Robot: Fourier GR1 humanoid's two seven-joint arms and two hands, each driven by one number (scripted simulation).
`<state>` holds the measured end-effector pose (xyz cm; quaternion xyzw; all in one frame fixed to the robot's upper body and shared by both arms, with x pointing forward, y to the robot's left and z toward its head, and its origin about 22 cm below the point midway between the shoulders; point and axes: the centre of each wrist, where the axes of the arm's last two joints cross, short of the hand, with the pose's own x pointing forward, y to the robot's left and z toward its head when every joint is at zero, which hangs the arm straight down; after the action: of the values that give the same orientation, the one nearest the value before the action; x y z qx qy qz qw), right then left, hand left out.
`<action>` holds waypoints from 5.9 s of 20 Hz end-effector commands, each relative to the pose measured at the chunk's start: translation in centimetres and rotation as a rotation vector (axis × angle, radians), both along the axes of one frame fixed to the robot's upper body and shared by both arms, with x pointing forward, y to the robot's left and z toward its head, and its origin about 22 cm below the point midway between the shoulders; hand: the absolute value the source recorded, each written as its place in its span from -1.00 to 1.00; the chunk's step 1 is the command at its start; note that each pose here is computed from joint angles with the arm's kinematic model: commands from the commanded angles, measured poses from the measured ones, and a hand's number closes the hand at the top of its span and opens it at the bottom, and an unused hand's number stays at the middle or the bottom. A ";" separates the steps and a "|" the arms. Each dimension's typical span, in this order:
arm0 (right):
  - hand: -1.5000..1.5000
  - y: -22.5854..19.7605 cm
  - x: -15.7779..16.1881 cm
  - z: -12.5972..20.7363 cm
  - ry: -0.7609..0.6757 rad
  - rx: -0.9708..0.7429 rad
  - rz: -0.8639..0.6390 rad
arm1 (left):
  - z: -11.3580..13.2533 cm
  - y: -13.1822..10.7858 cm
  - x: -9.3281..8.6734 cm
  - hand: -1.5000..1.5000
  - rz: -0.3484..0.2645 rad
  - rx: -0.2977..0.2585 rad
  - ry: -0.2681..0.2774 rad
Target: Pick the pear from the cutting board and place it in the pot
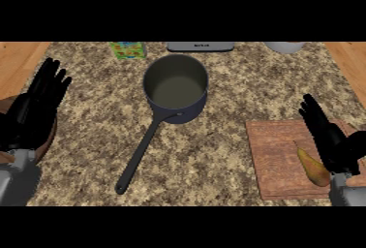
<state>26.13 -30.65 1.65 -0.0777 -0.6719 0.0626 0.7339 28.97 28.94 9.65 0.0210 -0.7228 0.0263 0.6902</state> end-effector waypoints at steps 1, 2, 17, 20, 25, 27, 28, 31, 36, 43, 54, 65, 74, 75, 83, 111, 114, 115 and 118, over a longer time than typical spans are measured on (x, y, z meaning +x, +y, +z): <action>1.00 -4.1 1.0 3.3 -0.144 -0.014 0.089 | 0.4 -1.5 -0.5 0.00 0.023 0.019 -0.057; 1.00 -3.7 0.9 4.3 -0.236 -0.021 0.173 | -1.5 -0.4 -1.6 0.00 0.018 0.040 -0.058; -1.00 -16.3 -3.5 10.0 -0.629 -0.351 0.338 | -8.9 -5.5 -4.5 0.00 0.037 0.050 -0.074; -1.00 -15.7 -4.3 10.8 -0.521 -0.492 0.389 | -9.3 -6.3 -4.2 0.00 0.032 0.064 -0.075; -1.00 -14.4 -4.0 14.8 -0.244 -0.795 0.517 | -9.2 -6.3 -5.2 0.00 0.024 0.056 -0.073; -1.00 -13.3 -3.7 14.8 -0.122 -0.895 0.586 | -8.3 -6.4 -4.5 0.00 0.018 0.040 -0.077; -1.00 -12.7 -4.0 13.7 -0.073 -0.907 0.622 | -9.1 -5.9 -5.3 0.00 0.024 0.071 -0.083; -1.00 -10.6 -4.2 13.9 0.029 -0.998 0.635 | -8.6 -6.3 -4.3 0.00 0.037 0.050 -0.079; -1.00 -5.5 -3.8 11.4 0.088 -1.008 0.621 | -9.8 -6.7 -4.2 0.00 0.029 0.054 -0.079; -1.00 -5.3 -3.4 7.4 0.200 -1.072 0.668 | -7.8 -5.9 -3.6 0.00 0.027 0.057 -0.080; -1.00 -3.4 -1.9 4.1 0.271 -1.071 0.658 | -7.8 -6.3 -5.0 0.00 0.044 0.077 -0.099; -1.00 -7.1 -1.4 1.1 0.280 -1.091 0.652 | -8.4 -8.2 -4.3 0.00 0.025 0.058 -0.103; 1.00 -5.0 -0.2 -0.1 0.080 -1.143 0.613 | -10.8 -7.0 -4.7 0.00 0.015 0.042 -0.074; 1.00 -5.3 -1.0 1.2 0.064 -1.136 0.600 | -9.1 -7.6 -4.3 0.00 0.039 0.066 -0.073; 1.00 -5.7 -1.9 -0.9 0.028 -1.141 0.600 | -8.8 -6.2 -4.9 0.00 0.029 0.054 -0.089; 1.00 25.6 10.6 14.4 -0.014 -1.237 -0.707 | -7.9 -11.9 -2.8 0.00 -0.228 0.042 -0.124; 1.00 26.7 11.2 15.3 0.016 -1.255 -0.798 | -8.0 -12.2 -2.7 0.00 -0.236 0.043 -0.110; 1.00 26.9 11.4 15.6 0.024 -1.252 -0.828 | -7.5 -12.0 -2.5 0.00 -0.233 0.051 -0.128; 1.00 27.6 11.8 16.5 0.045 -1.255 -0.889 | -8.1 -11.9 -2.3 0.00 -0.225 0.055 -0.112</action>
<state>37.57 -4.66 16.78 -0.7039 -0.4599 0.2144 0.4970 26.42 17.03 1.84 -0.0451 -0.7607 -0.0696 0.6437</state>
